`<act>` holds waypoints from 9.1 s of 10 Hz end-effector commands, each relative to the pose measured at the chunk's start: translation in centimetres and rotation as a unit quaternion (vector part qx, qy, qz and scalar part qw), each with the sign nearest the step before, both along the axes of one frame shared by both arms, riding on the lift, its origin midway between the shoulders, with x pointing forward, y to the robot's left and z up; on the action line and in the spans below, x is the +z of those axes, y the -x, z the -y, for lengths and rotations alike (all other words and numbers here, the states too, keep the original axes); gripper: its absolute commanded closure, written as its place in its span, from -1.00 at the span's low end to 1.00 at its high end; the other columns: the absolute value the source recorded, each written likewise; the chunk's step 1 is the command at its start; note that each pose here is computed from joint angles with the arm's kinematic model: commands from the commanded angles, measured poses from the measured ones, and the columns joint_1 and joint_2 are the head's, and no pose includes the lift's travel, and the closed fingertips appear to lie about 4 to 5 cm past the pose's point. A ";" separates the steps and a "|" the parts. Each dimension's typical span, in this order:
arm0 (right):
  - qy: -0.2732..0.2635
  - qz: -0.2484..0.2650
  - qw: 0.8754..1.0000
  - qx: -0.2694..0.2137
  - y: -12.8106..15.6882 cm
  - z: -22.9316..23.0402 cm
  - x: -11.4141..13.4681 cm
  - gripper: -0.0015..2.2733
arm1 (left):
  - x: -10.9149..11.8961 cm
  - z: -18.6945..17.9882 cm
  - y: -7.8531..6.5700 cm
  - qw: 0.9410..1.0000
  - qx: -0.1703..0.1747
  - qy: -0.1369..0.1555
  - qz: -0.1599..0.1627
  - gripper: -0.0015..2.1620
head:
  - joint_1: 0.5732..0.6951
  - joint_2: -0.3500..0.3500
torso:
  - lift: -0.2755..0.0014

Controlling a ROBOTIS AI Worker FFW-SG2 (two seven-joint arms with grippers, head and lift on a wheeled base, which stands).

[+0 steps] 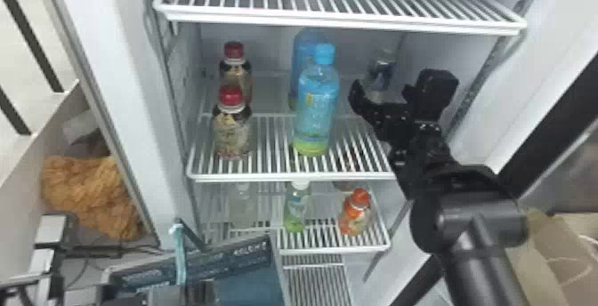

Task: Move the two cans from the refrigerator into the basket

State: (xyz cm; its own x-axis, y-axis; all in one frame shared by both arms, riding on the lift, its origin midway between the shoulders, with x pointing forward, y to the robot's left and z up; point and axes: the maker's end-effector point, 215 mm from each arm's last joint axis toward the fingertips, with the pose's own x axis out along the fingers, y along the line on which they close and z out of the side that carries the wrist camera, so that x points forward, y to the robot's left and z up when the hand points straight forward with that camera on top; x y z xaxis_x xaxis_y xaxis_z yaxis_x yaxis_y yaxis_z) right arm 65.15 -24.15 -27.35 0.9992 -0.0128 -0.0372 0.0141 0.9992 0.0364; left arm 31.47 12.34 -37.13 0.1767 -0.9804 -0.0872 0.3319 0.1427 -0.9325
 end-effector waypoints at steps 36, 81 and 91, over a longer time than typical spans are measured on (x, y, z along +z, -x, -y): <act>-0.009 -0.049 0.996 0.072 23.4 -3.5 2.4 0.12 | -0.4 -0.1 0.1 1.000 0.005 0.005 -0.009 0.11 | 1.00 -0.41 | 0.81; 0.020 -0.098 0.954 0.283 34.9 -4.7 -10.2 -0.70 | -0.6 1.4 -0.2 0.999 0.001 0.030 -0.020 0.11 | 1.00 -0.36 | 0.81; 0.187 -0.069 0.955 0.218 34.8 3.2 -10.4 -0.70 | -0.9 1.6 -0.3 0.999 0.010 0.037 -0.026 0.11 | 1.00 -0.88 | 0.81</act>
